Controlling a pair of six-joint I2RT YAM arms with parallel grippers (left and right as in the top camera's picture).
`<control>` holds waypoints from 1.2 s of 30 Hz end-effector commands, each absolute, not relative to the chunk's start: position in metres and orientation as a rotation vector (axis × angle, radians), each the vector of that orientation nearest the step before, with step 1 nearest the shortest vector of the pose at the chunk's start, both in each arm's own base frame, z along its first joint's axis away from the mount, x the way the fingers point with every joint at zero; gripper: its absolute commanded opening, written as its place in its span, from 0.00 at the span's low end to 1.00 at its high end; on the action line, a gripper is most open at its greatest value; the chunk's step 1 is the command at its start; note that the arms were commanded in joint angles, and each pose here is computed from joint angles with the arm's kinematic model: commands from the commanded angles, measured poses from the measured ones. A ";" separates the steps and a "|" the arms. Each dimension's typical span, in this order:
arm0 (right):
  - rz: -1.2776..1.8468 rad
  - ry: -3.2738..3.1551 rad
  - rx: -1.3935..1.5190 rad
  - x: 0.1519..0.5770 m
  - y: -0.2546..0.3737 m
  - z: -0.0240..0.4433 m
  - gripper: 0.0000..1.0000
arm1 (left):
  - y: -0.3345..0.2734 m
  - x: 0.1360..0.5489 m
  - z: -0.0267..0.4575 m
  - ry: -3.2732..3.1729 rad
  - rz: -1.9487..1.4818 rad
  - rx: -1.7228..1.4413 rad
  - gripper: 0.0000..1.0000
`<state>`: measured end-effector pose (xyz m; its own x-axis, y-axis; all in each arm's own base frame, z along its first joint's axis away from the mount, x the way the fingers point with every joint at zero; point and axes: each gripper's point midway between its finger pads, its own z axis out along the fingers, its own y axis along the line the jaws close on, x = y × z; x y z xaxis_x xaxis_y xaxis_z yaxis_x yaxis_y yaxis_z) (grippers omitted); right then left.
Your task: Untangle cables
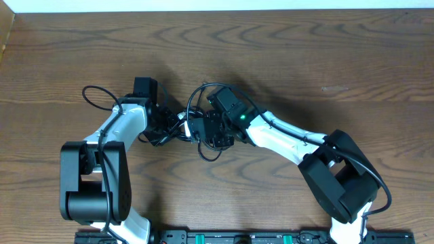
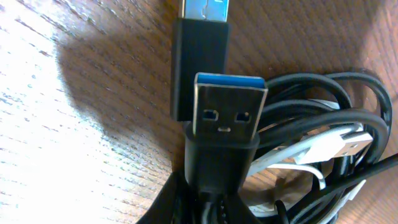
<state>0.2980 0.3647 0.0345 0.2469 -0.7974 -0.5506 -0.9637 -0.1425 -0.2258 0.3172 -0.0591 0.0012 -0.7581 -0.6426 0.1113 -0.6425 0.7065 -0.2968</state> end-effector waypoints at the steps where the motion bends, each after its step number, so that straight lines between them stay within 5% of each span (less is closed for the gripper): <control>1: 0.413 1.565 -2.018 0.291 0.367 0.036 0.28 | -0.045 0.307 -0.014 2.919 -0.373 -1.105 0.08; 14: 0.314 1.534 -2.059 0.302 0.367 0.013 0.34 | -0.045 0.307 -0.014 2.919 -0.373 -1.105 0.08; 36: 0.399 1.527 -2.093 0.276 0.383 0.004 0.29 | -0.045 0.307 -0.014 2.919 -0.373 -1.105 0.08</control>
<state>0.2894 0.3793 0.0182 0.3440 -0.7935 -0.5020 -0.9320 -0.2237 -0.2850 0.3183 -0.0572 0.0007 -0.7578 -0.6447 0.1005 -0.6419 0.7091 -0.2918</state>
